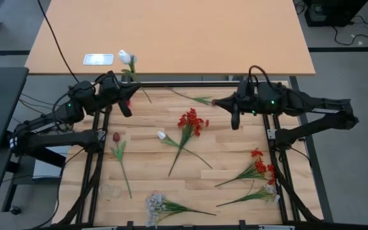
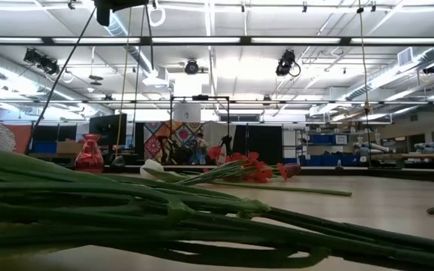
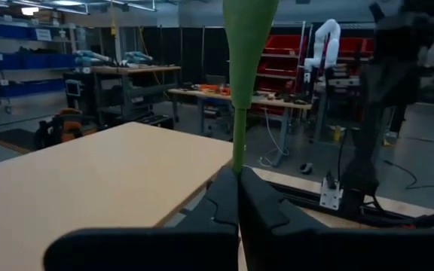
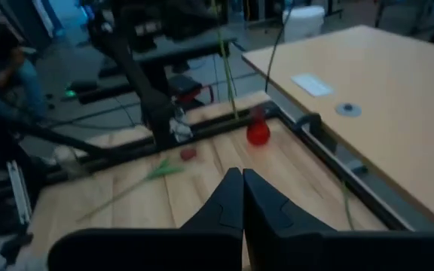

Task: Sort flowers into vase by color
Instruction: Put the top white tulip into the red vase

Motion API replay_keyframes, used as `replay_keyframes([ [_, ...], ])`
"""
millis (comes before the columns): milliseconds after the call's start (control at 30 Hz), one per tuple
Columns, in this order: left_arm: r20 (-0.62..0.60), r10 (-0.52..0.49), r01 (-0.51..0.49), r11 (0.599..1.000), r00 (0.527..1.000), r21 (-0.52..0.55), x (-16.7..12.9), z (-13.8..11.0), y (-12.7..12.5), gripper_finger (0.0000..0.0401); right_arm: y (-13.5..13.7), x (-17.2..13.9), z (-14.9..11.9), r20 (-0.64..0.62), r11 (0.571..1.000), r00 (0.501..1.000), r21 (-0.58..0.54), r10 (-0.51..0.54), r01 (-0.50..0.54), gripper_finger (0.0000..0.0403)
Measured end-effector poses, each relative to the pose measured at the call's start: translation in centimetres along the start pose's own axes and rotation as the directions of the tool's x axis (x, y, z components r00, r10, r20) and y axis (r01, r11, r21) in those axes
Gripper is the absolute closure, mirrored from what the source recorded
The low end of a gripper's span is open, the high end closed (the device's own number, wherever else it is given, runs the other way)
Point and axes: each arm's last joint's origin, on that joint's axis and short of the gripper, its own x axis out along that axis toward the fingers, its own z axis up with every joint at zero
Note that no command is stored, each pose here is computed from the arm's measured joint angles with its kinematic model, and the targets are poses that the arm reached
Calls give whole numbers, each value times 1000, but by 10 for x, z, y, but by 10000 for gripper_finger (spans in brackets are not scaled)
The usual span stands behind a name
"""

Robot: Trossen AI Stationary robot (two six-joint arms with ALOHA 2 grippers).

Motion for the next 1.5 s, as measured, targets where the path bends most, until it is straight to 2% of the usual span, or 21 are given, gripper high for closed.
replay_keyframes([
  [133,-21,9,-9,1000,1000,-1,2,-3,0,401,3,-13,-14,-20,1000,1000,-29,0,0,398],
  [233,-29,39,-39,999,999,1,3,-4,1,400,3,-20,-20,27,998,1000,-65,6,-4,397],
  [333,-35,43,-43,999,998,2,4,-4,1,395,2,-24,-21,73,998,997,-54,29,-25,384],
  [500,-32,59,-59,998,998,-1,4,-4,1,393,3,-26,-20,83,997,994,-45,70,-67,357],
  [733,-53,116,-117,993,992,-26,-6,-4,4,393,5,-21,-19,94,996,993,-47,76,-71,349],
  [833,-105,235,-238,971,966,-14,-14,-9,8,396,6,-17,-19,92,996,993,-48,75,-71,350],
  [967,-228,431,-435,900,873,36,-23,-24,15,397,8,-12,-20,88,996,993,-49,75,-71,351],
  [1033,-258,485,-484,872,836,71,-24,-38,17,397,9,-9,-20,91,996,993,-49,75,-71,351],
  [1133,-262,511,-508,857,819,82,-24,-66,20,398,10,-5,-20,86,996,994,-50,74,-70,351],
  [1300,-278,481,-472,876,832,101,-29,-97,24,398,12,2,-23,66,996,995,-55,70,-66,351],
  [1400,-259,484,-468,875,836,124,-32,-92,26,398,12,4,-24,57,996,996,-58,68,-64,351],
  [1500,-197,518,-488,853,832,185,-36,-72,31,398,13,5,-24,58,996,996,-57,68,-65,351],
])
